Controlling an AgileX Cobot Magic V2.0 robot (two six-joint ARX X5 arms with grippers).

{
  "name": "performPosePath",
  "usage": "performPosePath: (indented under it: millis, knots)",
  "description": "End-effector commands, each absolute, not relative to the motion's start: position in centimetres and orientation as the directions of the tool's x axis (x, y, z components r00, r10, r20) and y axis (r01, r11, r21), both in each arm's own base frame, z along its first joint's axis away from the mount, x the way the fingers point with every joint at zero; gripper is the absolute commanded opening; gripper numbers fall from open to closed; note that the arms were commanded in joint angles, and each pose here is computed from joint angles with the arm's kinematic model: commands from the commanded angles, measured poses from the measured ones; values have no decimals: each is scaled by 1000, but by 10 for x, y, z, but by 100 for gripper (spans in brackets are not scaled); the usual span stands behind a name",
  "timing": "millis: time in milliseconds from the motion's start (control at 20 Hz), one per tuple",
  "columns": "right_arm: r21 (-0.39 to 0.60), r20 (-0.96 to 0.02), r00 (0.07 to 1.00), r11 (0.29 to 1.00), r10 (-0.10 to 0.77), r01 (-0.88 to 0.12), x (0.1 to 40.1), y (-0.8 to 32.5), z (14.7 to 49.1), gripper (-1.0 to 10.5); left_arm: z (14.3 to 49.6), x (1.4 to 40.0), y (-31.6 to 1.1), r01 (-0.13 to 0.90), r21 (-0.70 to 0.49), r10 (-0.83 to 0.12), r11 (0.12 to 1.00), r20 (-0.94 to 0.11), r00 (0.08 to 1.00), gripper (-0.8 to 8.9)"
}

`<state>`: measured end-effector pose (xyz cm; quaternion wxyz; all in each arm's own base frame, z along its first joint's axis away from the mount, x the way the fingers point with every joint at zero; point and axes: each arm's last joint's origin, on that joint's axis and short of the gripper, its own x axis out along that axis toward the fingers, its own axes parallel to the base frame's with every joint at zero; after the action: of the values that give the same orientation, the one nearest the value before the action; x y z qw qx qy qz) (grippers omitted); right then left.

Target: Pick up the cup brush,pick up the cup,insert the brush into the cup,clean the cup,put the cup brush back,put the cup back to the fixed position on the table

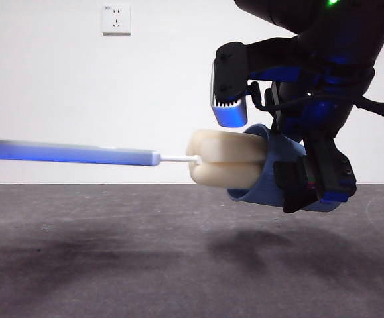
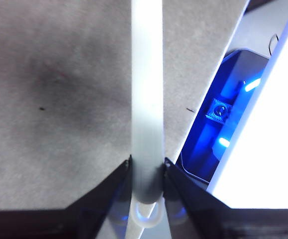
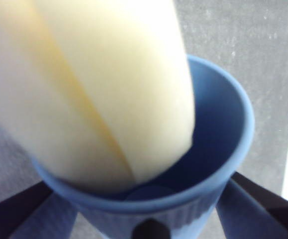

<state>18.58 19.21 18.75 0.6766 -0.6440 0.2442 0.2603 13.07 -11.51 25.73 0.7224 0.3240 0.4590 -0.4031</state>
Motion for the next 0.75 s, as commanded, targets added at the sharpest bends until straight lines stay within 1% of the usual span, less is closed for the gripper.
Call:
performPosePath:
  millis: [50,150,250,400,500,600,650,750]
  knots:
    - [-754,-656,753,-16,47,-656,184,195,189,-17,254,136,-126,874,82,-318,479,-912,259,-6]
    - [-755,-655,753,-58,60,-653,180,199,189,-17,252,141,-135,869,77,-344,489,-898,273,-7]
    - [-755,-656,750,-108,86,-647,173,205,189,-17,247,144,-145,878,44,-381,477,-890,251,-6]
    - [-754,-657,744,-142,123,-642,163,213,189,-17,240,148,-159,882,19,-405,471,-884,235,-6]
    - [-755,-655,744,-151,132,-639,160,215,189,-17,239,148,-165,881,13,-420,473,-876,238,-6]
    - [-756,-654,746,-144,124,-638,160,215,189,-17,239,147,-167,875,7,-425,483,-873,241,-6]
    - [-761,-648,754,-143,110,-633,161,214,189,-17,239,146,-166,874,9,-417,486,-876,241,-6]
    - [-771,-634,770,-138,76,-621,163,212,189,-17,240,145,-161,857,53,-364,512,-891,273,-6]
